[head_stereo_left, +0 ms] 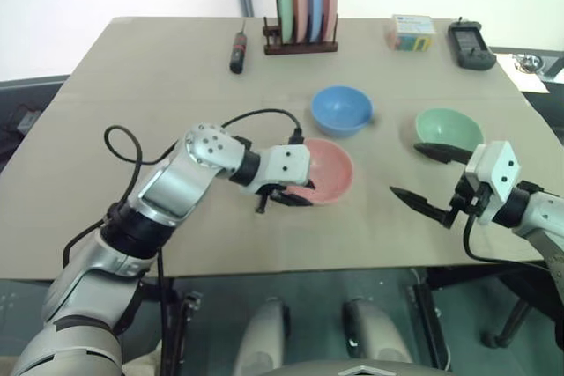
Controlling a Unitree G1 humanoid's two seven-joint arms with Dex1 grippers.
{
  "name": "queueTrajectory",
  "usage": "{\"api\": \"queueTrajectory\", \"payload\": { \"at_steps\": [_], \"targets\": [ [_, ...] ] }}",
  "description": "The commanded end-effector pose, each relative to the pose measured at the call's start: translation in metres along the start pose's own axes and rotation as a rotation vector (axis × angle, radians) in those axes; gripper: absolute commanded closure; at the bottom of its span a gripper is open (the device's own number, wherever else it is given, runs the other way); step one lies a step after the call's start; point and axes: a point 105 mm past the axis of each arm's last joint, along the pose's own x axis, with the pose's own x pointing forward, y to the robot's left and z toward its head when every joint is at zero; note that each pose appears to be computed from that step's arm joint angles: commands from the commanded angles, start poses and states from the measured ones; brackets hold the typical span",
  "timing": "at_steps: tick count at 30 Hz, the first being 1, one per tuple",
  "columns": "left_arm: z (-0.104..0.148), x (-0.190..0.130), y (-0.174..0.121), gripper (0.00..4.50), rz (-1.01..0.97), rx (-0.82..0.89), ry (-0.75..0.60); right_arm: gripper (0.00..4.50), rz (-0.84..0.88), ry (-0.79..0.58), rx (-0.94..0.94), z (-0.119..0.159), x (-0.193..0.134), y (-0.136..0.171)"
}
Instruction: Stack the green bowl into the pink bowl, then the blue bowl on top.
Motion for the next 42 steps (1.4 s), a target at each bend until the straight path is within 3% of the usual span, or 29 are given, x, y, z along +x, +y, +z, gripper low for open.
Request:
{"api": "queueTrajectory", "payload": {
  "at_steps": [1,3,6,8,11,14,17,20,25,29,30,34,35,36,40,42],
  "targets": [
    [0.007,-0.013,0.006,0.92,0.037,0.031,-0.001,0.00,0.002,-0.022,-0.035,0.013,-0.008,0.002],
    [0.006,-0.017,0.005,0.17,0.051,0.029,0.005,0.00,0.012,-0.026,-0.020,0.013,-0.013,0.006],
    [0.003,-0.046,-0.001,0.08,0.108,-0.008,-0.008,0.00,0.010,0.000,0.006,0.011,-0.037,0.007],
    [0.027,-0.068,-0.013,0.08,0.092,-0.108,-0.285,0.00,-0.020,0.044,0.015,0.006,-0.049,0.001],
    [0.026,-0.095,-0.009,0.08,0.276,-0.092,-0.407,0.00,-0.175,0.150,-0.061,-0.012,-0.055,-0.032],
    [0.009,-0.106,-0.017,0.08,0.294,-0.232,-0.419,0.00,-0.222,0.270,-0.088,-0.035,-0.039,-0.055],
    [0.008,-0.117,-0.027,0.08,0.307,-0.175,-0.523,0.00,-0.211,0.269,-0.026,-0.045,-0.013,-0.070],
    [0.003,-0.125,-0.037,0.08,0.263,-0.318,-0.619,0.00,-0.190,0.376,-0.032,-0.067,0.018,-0.088],
    [-0.007,-0.128,-0.034,0.08,0.415,-0.300,-0.572,0.00,-0.189,0.456,-0.015,-0.085,0.048,-0.113],
    [-0.007,-0.126,-0.040,0.00,0.446,-0.308,-0.554,1.63,-0.188,0.514,-0.033,-0.098,0.054,-0.124],
    [-0.006,-0.126,-0.042,0.00,0.452,-0.313,-0.557,2.20,-0.186,0.515,-0.041,-0.099,0.055,-0.126],
    [-0.009,-0.126,-0.047,0.00,0.486,-0.332,-0.551,3.67,-0.186,0.504,-0.063,-0.093,0.058,-0.131],
    [-0.010,-0.126,-0.048,0.00,0.494,-0.335,-0.546,4.23,-0.186,0.504,-0.069,-0.092,0.057,-0.131],
    [-0.010,-0.126,-0.049,0.00,0.496,-0.337,-0.545,4.41,-0.186,0.502,-0.074,-0.091,0.057,-0.132],
    [-0.014,-0.126,-0.051,0.00,0.521,-0.360,-0.546,4.41,-0.181,0.444,-0.168,-0.069,0.056,-0.131],
    [-0.019,-0.128,-0.052,0.00,0.532,-0.370,-0.540,4.41,-0.025,0.296,-0.221,-0.034,0.065,-0.100]
  ]
}}
